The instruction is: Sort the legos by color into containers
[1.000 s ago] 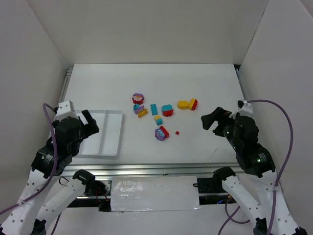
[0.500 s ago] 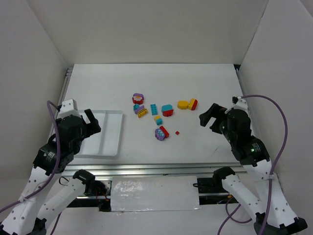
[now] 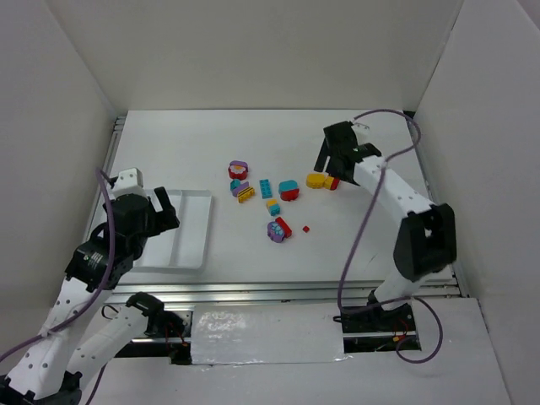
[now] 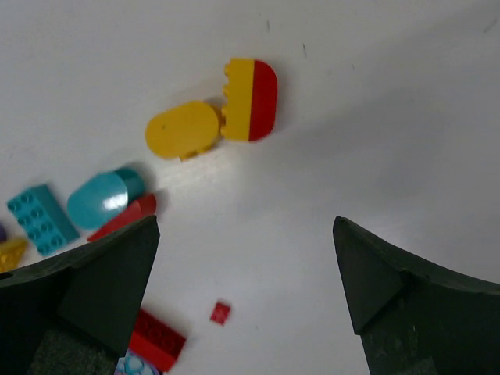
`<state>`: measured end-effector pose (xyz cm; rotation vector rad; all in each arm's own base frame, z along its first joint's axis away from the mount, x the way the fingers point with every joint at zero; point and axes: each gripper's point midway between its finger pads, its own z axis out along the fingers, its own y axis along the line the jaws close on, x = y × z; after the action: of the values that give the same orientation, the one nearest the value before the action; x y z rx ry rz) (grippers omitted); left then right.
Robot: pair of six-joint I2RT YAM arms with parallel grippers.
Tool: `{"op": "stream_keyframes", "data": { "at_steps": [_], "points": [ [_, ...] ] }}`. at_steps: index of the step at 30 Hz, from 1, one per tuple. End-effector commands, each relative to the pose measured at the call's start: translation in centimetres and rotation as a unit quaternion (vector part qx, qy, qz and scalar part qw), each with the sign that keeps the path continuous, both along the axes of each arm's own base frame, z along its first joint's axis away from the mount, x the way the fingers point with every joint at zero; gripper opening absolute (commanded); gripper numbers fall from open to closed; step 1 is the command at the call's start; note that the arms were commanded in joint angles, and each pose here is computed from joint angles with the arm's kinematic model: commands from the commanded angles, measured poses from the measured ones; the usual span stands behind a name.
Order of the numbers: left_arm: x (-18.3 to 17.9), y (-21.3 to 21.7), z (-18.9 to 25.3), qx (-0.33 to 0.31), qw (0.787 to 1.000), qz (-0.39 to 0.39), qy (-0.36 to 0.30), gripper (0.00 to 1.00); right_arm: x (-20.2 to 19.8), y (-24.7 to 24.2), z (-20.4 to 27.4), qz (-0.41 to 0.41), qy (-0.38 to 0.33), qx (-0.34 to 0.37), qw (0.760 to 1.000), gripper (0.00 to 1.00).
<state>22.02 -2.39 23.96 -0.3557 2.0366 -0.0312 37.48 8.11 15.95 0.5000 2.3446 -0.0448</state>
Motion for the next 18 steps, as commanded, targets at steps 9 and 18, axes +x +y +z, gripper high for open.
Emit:
{"op": "stream_keyframes", "data": {
  "at_steps": [9,18],
  "points": [
    [1.6,-1.9,-0.5,0.000,0.999,-0.045,0.010,0.99,9.8,-2.8,-6.5,-0.053,0.067,-0.044,0.995,0.95],
    [1.7,-2.7,-0.6,-0.005,0.998,-0.069,0.010,0.99,10.3,-3.7,-10.7,-0.028,0.117,-0.007,0.993,0.80]
  ]
}}
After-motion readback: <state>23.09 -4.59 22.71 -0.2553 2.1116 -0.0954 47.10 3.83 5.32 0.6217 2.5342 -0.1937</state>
